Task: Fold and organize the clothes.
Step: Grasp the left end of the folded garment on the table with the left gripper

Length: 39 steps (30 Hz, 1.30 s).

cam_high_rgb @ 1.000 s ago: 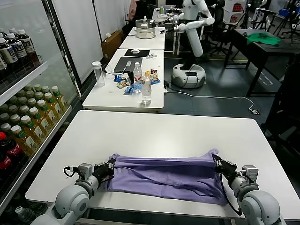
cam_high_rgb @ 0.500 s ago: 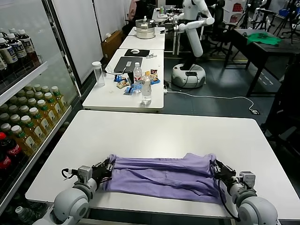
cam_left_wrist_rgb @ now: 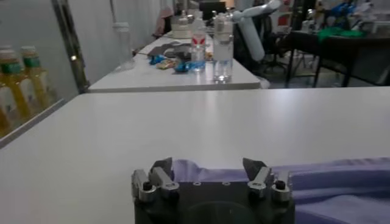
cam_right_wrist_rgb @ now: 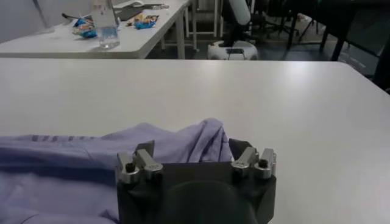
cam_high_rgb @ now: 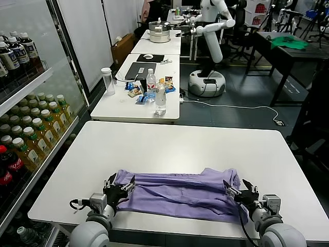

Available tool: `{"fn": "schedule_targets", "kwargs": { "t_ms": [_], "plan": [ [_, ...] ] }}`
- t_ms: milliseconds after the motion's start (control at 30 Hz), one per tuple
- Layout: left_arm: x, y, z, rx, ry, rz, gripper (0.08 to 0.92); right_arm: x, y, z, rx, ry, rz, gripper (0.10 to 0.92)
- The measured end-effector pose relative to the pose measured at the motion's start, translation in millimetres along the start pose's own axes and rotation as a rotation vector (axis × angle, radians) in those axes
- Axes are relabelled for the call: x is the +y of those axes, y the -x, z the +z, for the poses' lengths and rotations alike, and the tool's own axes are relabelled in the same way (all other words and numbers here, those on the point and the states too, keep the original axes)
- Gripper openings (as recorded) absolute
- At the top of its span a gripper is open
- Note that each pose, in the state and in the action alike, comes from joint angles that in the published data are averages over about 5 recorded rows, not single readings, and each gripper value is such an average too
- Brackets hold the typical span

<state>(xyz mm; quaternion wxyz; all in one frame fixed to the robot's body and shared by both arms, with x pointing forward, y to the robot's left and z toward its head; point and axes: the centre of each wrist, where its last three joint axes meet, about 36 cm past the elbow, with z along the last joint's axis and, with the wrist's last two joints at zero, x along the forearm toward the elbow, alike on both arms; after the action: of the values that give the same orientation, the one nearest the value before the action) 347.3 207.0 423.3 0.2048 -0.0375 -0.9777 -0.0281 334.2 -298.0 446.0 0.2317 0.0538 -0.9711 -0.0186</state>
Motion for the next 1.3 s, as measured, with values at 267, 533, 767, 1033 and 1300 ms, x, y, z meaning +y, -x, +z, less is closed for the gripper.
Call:
{"fn": "schedule_targets", "kwargs": {
  "t_ms": [267,533,767,1033,1300],
  "plan": [
    [-19.9,10.4,23.4,0.024,-0.034,-0.109,0.823,1.4,-3.9,0.7,0.000,-0.003,-0.003,0.823],
    [-30.4,22.1,38.8,0.039,-0.063,-0.173,0.680,1.6,-6.2,-0.6,-0.004,-0.008,-0.004,0.823],
    [-31.7,28.7,46.1,0.043,-0.081,-0.189,0.472,1.3,-6.2,-2.9,-0.010,-0.013,-0.004,0.823],
    [-11.7,37.0,40.4,0.029,-0.115,-0.204,0.247,1.1,-5.9,-5.7,-0.018,-0.014,0.001,0.823],
    [49.3,39.8,15.2,-0.011,-0.148,-0.253,0.130,1.3,-3.4,-8.3,-0.028,-0.008,0.011,0.823]
  ]
}}
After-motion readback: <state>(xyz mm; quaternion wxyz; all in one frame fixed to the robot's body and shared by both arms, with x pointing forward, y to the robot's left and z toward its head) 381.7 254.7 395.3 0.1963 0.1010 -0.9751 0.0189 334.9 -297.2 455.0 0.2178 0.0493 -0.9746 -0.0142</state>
